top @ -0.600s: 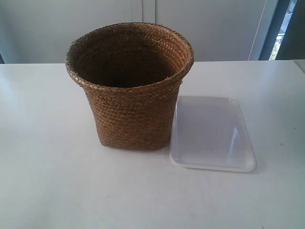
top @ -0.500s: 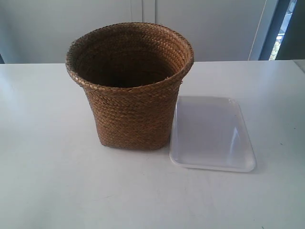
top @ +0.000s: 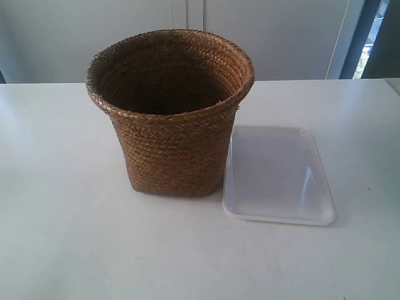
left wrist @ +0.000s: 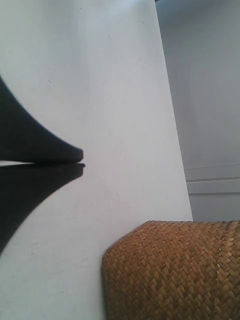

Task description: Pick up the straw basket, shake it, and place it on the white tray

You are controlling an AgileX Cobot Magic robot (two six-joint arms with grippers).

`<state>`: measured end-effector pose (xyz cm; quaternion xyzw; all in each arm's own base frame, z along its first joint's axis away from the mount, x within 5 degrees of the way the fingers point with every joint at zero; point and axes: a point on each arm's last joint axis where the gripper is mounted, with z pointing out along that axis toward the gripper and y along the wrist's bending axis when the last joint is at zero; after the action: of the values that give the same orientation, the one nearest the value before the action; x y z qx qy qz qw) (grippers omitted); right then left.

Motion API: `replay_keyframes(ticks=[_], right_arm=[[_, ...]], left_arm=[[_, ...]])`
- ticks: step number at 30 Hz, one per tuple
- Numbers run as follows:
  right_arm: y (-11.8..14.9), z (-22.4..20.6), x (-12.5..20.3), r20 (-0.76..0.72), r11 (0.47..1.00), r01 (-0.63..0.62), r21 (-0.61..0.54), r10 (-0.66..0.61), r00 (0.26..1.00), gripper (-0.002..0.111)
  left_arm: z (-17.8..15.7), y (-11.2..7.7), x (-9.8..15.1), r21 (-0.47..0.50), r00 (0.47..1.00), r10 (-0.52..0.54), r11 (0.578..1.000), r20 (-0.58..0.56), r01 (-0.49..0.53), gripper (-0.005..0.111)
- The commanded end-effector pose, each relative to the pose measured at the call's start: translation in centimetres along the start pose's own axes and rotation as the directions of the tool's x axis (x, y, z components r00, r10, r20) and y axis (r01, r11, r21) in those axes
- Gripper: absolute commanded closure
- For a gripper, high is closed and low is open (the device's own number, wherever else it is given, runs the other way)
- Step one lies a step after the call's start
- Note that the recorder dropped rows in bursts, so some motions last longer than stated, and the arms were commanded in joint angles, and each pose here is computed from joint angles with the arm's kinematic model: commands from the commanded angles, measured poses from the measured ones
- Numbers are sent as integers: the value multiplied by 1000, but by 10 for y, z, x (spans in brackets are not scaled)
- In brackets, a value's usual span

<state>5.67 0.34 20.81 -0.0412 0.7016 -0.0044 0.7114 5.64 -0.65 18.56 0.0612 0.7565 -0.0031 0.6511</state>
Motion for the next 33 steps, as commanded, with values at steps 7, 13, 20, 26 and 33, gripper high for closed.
replay_keyframes(ticks=[7, 13, 20, 26, 33], right_arm=[[-12, -9, -36, 431, 928, -370, -35, 348, 833, 108], [-22, -34, -65, 763, 903, -408, -130, 354, 541, 108], [-27, -52, -75, 829, 810, -470, -351, 502, 246, 108], [-25, -52, -76, 816, 804, -454, -383, 525, 242, 108], [-8, -36, -70, 324, 338, -595, -729, 936, 136, 108]], left_arm=[[-1, 2, -12, 64, 800, -585, 810, 134, 583, 107], [-9, 21, -33, 208, 410, -828, 510, 382, 835, 107], [-20, 37, -42, 267, 261, -783, 472, 564, 840, 107], [-15, 33, -37, 234, 294, -813, 455, 502, 859, 107], [-1, -7, -7, 108, 314, -948, 308, -46, 945, 107]])
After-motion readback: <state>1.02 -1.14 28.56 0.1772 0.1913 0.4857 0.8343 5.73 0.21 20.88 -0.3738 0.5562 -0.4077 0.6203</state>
